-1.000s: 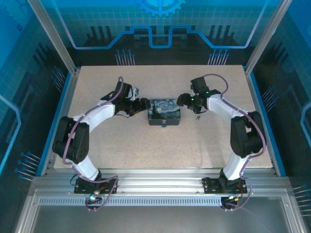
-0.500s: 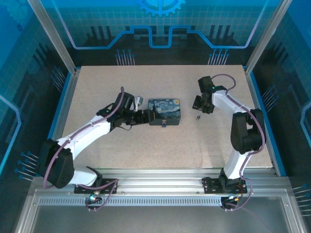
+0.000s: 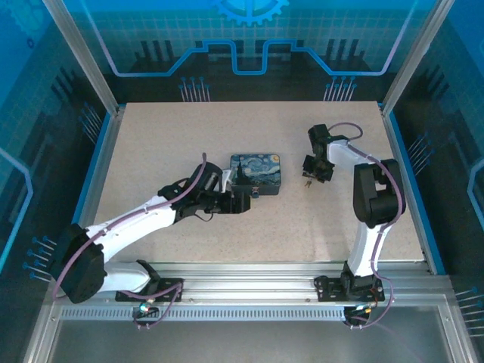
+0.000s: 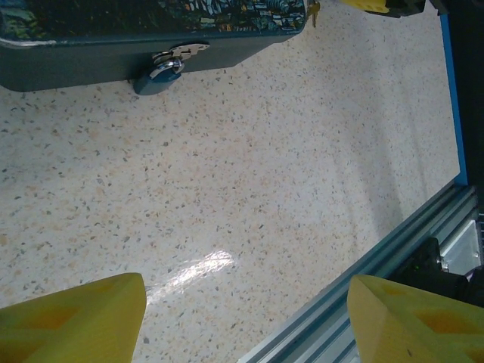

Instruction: Unlock the padlock with the key

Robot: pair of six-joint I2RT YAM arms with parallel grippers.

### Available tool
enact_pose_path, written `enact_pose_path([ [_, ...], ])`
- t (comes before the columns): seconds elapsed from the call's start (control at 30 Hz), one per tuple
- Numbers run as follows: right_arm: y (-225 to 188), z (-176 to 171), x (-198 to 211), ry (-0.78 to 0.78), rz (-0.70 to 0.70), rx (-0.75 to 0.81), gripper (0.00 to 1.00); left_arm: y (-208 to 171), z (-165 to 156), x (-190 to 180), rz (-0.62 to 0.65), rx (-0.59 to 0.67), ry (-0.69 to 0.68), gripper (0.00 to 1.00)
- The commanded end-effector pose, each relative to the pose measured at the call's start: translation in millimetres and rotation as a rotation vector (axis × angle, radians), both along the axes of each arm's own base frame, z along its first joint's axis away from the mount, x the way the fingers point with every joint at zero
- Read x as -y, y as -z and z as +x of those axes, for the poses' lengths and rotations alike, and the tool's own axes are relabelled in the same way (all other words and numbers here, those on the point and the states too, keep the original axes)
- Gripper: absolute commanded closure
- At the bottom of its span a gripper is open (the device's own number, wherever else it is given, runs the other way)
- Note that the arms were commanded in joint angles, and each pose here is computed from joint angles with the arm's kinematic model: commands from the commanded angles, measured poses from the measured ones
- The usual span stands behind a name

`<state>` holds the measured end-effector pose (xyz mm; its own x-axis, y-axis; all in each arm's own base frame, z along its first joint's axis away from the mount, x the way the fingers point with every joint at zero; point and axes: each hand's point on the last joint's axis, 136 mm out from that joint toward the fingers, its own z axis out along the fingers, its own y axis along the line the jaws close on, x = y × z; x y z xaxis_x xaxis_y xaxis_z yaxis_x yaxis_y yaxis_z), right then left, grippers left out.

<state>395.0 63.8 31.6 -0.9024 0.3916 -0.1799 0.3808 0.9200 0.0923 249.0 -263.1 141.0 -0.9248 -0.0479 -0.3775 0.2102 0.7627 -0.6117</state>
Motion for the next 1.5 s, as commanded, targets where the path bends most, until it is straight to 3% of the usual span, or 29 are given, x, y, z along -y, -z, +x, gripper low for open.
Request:
enact_pose_path([
  [0.0, 3, 5, 2, 0.022, 0.028, -0.013, 0.68, 11, -1, 5, 0.007, -0.016, -0.008, 0.29],
  [0.3, 13, 5, 5, 0.034, 0.054, -0.03, 0.76, 16, -4, 8, 0.002, -0.032, -0.01, 0.29],
  [0.67, 22, -1, -5, 0.068, 0.172, -0.025, 1.0, 21, -6, 9, -0.007, -0.045, -0.021, 0.29],
  [0.73, 16, -2, -8, 0.08, 0.211, -0.003, 1.0, 20, -5, 9, -0.012, -0.043, -0.023, 0.29],
  [1.13, -79, -18, -35, 0.037, 0.367, 0.217, 1.0, -13, 8, 17, -0.082, 0.05, -0.014, 0.28],
  [1.47, -187, -59, -93, -0.173, 0.511, 0.383, 1.0, -100, 39, 31, -0.294, 0.241, 0.052, 0.25],
])
